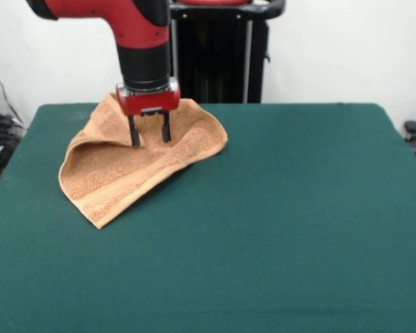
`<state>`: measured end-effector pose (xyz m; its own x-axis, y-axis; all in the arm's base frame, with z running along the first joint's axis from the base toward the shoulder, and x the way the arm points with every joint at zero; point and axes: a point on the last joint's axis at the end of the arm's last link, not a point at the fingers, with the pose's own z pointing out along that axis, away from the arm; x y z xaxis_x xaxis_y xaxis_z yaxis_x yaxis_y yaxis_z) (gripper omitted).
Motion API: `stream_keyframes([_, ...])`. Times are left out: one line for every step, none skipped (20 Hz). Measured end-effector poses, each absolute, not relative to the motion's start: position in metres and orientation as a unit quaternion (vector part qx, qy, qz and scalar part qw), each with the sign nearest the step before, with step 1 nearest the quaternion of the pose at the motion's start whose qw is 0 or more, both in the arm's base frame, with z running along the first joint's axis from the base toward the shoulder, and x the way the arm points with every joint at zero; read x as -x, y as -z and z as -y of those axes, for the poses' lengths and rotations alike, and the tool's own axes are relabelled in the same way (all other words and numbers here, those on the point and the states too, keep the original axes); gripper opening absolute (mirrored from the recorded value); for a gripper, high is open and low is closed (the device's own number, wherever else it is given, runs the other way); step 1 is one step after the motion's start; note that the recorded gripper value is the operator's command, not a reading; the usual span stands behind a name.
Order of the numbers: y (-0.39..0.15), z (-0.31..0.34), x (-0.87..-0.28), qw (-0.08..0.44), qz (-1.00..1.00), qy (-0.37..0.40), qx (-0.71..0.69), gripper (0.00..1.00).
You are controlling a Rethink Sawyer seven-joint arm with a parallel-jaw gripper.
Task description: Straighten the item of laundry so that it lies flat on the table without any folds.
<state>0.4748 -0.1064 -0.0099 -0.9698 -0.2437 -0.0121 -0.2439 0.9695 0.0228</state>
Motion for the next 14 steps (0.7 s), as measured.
stream_keyframes([0.013, 0.106, -0.474, 0.002, -0.992, -0.014, 0.121, 1.0])
stream_keyframes([0.018, 0.107, -0.472, -0.001, -0.993, -0.017, 0.119, 1.0])
stream_keyframes([0.023, 0.108, -0.469, -0.004, -0.993, -0.021, 0.115, 1.0])
stream_keyframes([0.026, 0.108, -0.467, -0.007, -0.993, -0.024, 0.113, 1.0])
stream_keyframes([0.028, 0.109, -0.465, -0.008, -0.993, -0.026, 0.111, 1.0])
stream_keyframes([0.029, 0.11, -0.464, -0.009, -0.994, -0.026, 0.11, 1.0])
stream_keyframes([0.03, 0.11, -0.463, -0.011, -0.994, -0.028, 0.108, 1.0])
stream_keyframes([0.032, 0.112, -0.461, -0.012, -0.994, -0.029, 0.105, 1.0])
stream_keyframes([0.032, 0.113, -0.461, -0.011, -0.994, -0.029, 0.104, 1.0])
stream_keyframes([0.032, 0.113, -0.461, -0.01, -0.994, -0.029, 0.104, 1.0])
stream_keyframes([0.032, 0.113, -0.461, -0.009, -0.994, -0.028, 0.104, 1.0])
stream_keyframes([0.032, 0.114, -0.461, -0.009, -0.994, -0.028, 0.103, 1.0])
stream_keyframes([0.032, 0.114, -0.461, -0.009, -0.994, -0.028, 0.103, 1.0])
stream_keyframes([0.032, 0.114, -0.461, -0.009, -0.994, -0.028, 0.103, 1.0])
